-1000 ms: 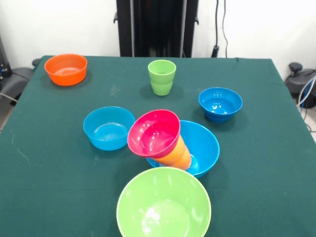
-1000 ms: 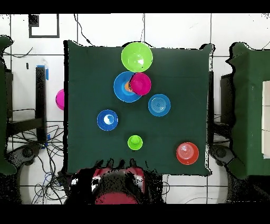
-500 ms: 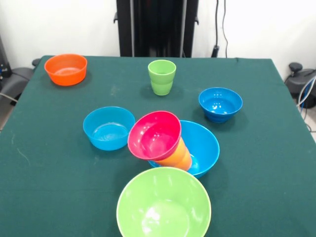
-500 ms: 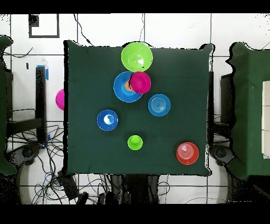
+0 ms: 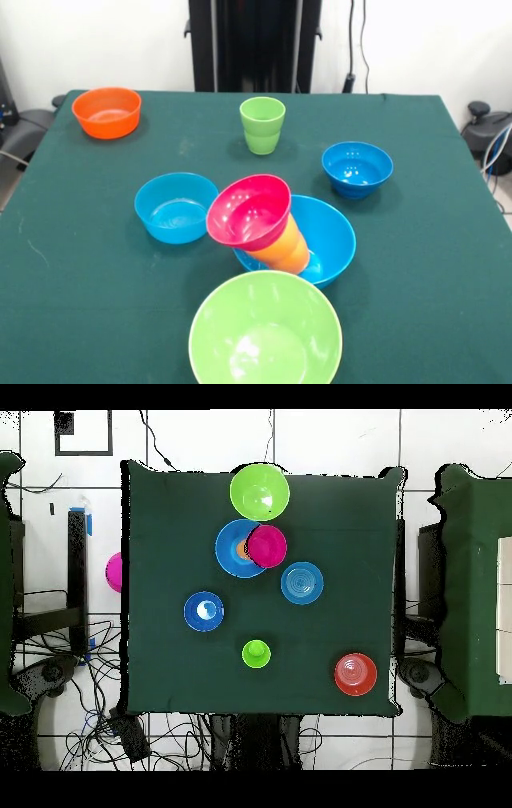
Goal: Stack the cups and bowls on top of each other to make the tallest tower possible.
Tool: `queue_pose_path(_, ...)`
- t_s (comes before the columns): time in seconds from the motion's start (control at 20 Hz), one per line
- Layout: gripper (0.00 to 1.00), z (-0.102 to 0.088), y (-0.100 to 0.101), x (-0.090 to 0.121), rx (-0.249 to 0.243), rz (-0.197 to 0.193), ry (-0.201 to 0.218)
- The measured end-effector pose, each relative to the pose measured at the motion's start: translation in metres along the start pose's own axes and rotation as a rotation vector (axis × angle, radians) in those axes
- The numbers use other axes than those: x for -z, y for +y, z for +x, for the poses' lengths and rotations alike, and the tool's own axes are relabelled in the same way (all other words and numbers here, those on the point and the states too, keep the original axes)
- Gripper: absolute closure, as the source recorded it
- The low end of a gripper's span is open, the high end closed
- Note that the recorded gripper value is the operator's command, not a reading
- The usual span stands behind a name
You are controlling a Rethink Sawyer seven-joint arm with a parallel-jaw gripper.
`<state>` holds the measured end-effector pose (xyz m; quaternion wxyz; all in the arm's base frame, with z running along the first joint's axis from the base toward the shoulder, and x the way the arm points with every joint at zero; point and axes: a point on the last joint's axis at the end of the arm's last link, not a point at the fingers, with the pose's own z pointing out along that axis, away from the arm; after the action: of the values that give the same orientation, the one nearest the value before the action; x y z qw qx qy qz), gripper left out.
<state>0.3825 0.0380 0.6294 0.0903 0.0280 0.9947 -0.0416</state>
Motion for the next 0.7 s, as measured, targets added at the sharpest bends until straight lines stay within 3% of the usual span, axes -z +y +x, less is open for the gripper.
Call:
queue_pose_path(0.2,0.0,0.014,-0.007,0.026,-0.021,0.019,0.003)
queue_pose_path(0.45,0.0,0.028,-0.013,0.053,-0.045,0.013,0.008)
queue_pose_path(0.7,0.0,0.033,-0.017,0.066,-0.061,0.008,0.011)
